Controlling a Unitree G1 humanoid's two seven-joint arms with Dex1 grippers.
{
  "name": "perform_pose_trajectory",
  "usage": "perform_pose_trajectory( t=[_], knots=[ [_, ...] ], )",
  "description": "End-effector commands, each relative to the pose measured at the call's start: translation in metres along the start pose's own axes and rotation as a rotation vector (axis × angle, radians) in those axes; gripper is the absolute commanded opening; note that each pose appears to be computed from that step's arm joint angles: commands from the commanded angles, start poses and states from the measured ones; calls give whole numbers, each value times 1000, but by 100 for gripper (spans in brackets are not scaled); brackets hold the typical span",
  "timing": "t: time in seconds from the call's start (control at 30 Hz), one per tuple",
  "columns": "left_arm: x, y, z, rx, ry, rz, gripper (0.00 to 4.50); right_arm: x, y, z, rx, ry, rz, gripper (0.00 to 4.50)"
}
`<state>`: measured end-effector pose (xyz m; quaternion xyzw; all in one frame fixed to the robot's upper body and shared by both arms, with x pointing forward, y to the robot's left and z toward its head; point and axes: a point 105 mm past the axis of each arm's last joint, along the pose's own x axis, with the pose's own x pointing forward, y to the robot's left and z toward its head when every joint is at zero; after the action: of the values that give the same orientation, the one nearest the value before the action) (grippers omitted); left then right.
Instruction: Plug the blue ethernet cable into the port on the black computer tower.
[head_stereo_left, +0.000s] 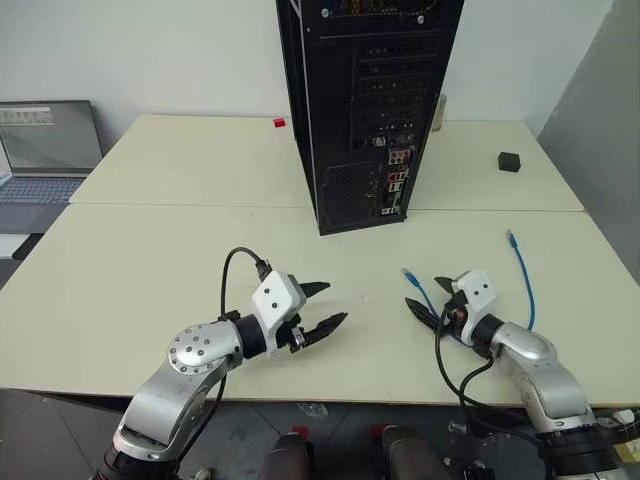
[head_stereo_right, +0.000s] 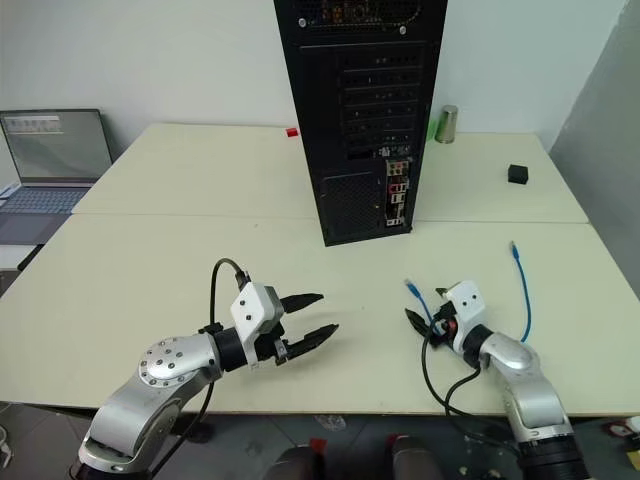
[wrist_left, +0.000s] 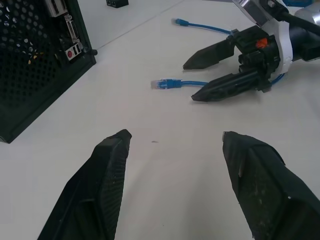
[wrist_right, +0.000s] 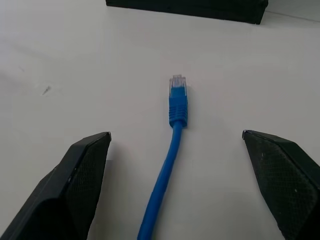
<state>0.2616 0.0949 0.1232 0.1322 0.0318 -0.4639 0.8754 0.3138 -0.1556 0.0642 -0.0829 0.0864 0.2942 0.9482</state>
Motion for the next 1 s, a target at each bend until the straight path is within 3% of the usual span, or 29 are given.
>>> perform_pose_trajectory(
  t=[0.03,0.27,0.33,0.47,0.6,0.83,1.0],
  knots=[
    [0,3,11,32,-36,7,315,6,-2,10,-31,-39,-20,398],
    [0,5,9,32,-34,9,315,13,-6,9,-39,-34,-41,219],
    [0,8,6,41,-26,13,315,11,-5,12,-43,-42,-20,192],
    [1,22,1,66,-9,26,315,6,5,24,-48,-78,78,99],
    [7,22,0,73,-7,-57,315,-2,34,50,-157,-101,299,8],
    [9,-1,-3,131,9,-251,315,-11,70,68,-310,-60,567,0],
    [14,-2,-2,140,-2,-268,315,-8,80,76,-335,-67,627,0]
  ],
)
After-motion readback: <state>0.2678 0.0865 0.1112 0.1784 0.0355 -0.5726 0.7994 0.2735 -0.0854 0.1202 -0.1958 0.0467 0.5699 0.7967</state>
